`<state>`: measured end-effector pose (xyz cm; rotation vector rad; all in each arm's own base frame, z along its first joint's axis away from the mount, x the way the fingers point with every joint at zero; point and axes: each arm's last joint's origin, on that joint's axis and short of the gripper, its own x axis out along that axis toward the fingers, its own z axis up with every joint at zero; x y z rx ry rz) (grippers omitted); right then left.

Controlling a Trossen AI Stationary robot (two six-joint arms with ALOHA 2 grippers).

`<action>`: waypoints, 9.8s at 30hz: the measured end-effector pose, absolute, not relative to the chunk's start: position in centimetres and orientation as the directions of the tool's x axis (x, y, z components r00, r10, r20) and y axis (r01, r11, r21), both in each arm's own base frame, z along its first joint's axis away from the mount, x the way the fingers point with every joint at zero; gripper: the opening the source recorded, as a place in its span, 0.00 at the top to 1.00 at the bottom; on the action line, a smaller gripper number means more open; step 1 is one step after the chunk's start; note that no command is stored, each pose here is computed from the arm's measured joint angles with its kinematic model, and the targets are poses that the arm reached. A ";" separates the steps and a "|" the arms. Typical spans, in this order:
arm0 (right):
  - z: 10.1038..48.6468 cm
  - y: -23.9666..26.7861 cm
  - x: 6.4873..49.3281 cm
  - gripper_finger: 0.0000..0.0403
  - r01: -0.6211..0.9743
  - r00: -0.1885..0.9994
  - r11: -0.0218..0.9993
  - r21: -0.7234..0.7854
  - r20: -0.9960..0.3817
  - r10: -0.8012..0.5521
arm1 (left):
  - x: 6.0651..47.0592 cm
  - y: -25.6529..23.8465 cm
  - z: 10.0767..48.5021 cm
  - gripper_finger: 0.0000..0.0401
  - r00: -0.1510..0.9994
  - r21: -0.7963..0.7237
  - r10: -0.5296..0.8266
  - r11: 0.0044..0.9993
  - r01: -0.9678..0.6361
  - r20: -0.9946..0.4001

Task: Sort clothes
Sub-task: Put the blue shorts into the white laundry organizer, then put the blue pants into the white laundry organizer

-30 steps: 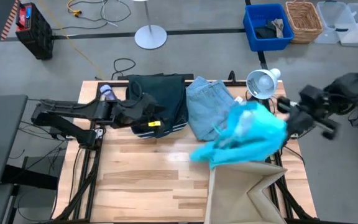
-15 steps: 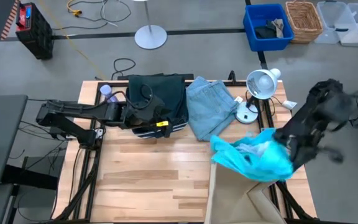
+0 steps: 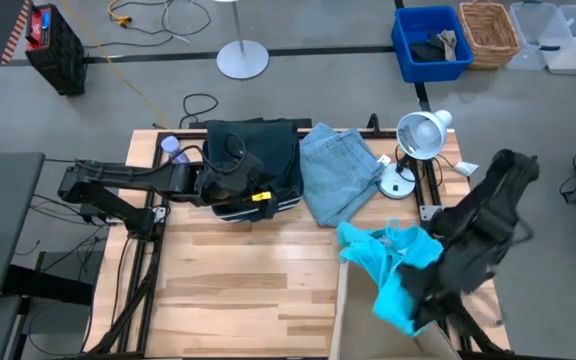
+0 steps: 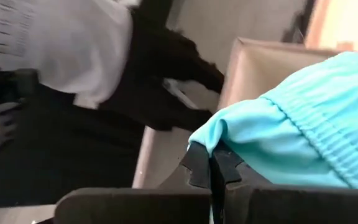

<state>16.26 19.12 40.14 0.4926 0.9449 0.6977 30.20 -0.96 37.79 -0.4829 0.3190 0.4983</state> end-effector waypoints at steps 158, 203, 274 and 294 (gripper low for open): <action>33.8 13.2 24.8 0.89 0.255 0.247 0.959 0.123 -0.967 0.059 | 30.5 -0.5 37.7 0.32 0.887 -0.383 0.174 0.854 -0.352 -0.429; 53.4 13.8 13.1 0.94 -0.738 0.557 0.323 0.593 0.266 0.787 | 30.4 -0.1 37.5 0.32 0.859 -0.380 0.256 0.814 -0.439 -0.443; 35.5 22.5 25.5 0.48 0.216 0.101 0.958 0.187 -0.981 0.168 | 29.9 -1.3 37.3 0.32 0.862 -0.293 0.091 0.919 -0.266 -0.498; 41.2 14.6 27.6 0.43 0.310 0.412 0.913 0.263 -0.903 0.121 | 26.6 -1.3 38.3 0.32 0.826 -0.228 0.089 0.940 -0.255 -0.556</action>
